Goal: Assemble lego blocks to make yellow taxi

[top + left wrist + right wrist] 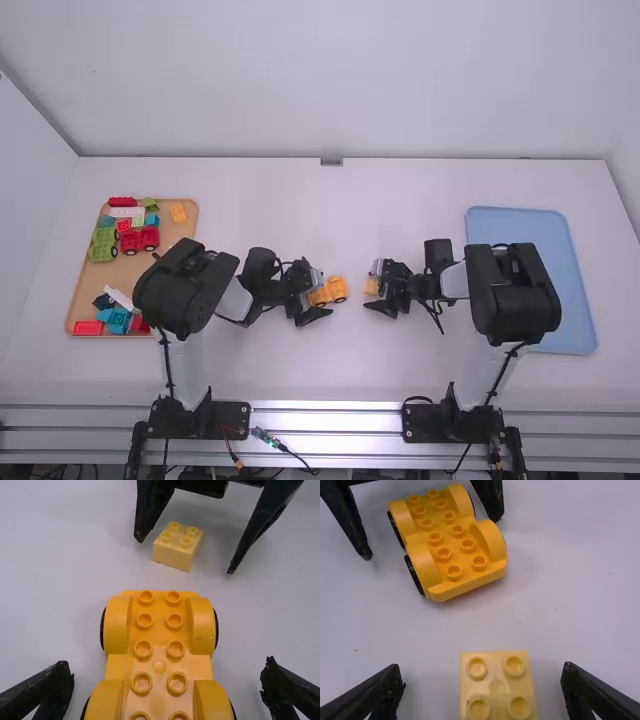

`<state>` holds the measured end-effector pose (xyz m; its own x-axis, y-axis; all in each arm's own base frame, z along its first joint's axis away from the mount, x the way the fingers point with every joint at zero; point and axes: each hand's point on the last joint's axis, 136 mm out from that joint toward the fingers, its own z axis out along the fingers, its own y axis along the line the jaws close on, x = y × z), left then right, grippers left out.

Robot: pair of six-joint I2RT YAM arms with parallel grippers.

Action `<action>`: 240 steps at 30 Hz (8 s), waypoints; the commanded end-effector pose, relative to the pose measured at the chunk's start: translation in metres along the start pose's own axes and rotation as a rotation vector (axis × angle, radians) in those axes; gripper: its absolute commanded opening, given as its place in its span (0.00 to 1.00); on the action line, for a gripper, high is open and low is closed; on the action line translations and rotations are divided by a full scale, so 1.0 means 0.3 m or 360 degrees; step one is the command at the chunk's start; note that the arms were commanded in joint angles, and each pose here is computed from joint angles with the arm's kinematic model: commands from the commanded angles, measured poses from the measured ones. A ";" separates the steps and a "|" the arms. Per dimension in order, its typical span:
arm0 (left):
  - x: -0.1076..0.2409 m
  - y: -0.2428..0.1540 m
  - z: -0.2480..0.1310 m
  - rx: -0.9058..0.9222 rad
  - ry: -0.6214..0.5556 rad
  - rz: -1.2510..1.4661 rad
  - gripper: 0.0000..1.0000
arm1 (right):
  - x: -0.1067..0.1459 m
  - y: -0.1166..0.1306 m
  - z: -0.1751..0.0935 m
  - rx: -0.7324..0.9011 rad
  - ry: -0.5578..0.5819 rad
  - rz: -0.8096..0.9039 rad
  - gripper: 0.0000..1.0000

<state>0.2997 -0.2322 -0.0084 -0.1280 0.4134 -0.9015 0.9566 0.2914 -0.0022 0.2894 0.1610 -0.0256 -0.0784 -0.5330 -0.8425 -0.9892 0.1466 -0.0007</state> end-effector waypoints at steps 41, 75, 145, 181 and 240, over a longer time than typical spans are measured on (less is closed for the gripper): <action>0.008 -0.004 0.017 0.0064 0.0045 -0.0057 0.99 | 0.026 -0.024 -0.049 0.0001 -0.0034 0.0070 0.52; 0.029 -0.029 0.016 0.0135 0.0075 0.0088 0.85 | -0.073 -0.021 -0.061 -0.0048 -0.0245 0.0057 0.18; 0.086 -0.073 0.042 0.0269 0.0135 0.0159 0.34 | -0.196 0.134 0.155 -0.0255 0.0052 -0.0122 0.00; 0.104 -0.048 0.048 0.0222 0.0210 0.0094 0.31 | -0.321 0.130 0.106 -0.0223 -0.0064 -0.0243 0.00; 0.089 -0.029 0.051 0.0197 0.0188 0.0084 0.23 | 0.004 0.140 0.184 -0.0223 0.0540 0.0046 0.00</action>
<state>0.2949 -0.2433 -0.0191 -0.0238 0.4707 -0.8820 0.9932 0.1115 0.0327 0.2686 0.2449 0.0066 -0.0359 -0.5961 -0.8021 -0.9981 -0.0185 0.0585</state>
